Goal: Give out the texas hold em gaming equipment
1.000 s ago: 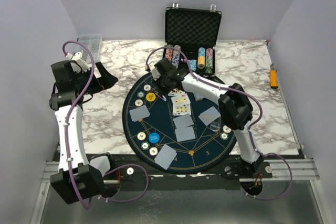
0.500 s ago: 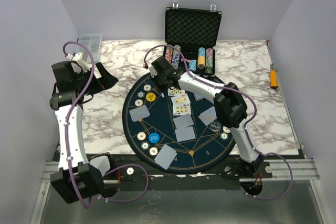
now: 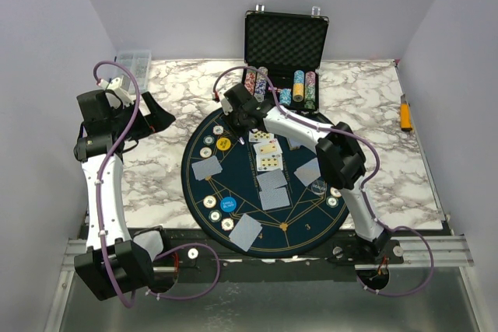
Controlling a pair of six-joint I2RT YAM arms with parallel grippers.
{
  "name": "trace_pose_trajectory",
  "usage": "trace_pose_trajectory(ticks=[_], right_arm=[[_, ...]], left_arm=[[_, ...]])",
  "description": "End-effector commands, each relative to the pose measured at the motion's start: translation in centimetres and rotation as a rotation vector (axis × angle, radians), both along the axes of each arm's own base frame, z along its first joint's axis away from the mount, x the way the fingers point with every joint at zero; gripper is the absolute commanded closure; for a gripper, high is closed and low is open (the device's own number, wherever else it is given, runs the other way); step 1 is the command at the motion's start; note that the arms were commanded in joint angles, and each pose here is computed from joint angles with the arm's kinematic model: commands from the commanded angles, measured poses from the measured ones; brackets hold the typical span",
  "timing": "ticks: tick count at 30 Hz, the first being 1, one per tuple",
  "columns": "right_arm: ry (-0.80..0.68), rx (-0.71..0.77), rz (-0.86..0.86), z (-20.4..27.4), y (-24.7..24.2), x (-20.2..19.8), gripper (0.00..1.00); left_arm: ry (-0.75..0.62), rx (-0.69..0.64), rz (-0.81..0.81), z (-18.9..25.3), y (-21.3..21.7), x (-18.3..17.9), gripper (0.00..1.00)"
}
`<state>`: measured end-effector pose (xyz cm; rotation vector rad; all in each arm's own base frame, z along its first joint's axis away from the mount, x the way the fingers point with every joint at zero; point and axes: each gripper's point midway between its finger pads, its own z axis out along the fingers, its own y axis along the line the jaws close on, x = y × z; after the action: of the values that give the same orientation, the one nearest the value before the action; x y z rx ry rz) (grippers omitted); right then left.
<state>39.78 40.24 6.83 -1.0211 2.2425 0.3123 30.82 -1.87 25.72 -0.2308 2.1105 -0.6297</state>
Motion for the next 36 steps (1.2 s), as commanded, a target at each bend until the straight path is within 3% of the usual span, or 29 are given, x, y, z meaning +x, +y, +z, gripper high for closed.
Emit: trace_pose_trajectory(ticks=[1,9,19,25,31,36], right_arm=[[0.003,0.008,0.008,0.2,0.7,-0.1,0.51],[-0.041,0.048,0.01,3.7,0.8,0.0,0.0],[-0.115,0.197,0.059,14.3,-0.8,-1.0,0.0],[-0.168,0.26,0.024,19.5,-5.4,-1.2,0.0],[-0.111,0.272,-0.116,18.4,-15.3,-0.6,0.0],[-0.116,0.213,-0.211,16.3,-23.4,-1.7,0.0]], left_arm=[[0.0,0.0,0.011,-0.2,0.4,0.2,0.02],[-0.005,-0.021,-0.04,0.3,-0.4,0.1,0.02],[-0.037,0.09,-0.091,1.9,0.1,0.9,0.02],[-0.086,0.218,-0.202,3.8,-1.6,1.8,0.02],[-0.142,0.438,-0.414,4.1,-5.9,1.8,0.01],[-0.082,0.474,-0.454,1.9,-7.8,1.7,0.02]])
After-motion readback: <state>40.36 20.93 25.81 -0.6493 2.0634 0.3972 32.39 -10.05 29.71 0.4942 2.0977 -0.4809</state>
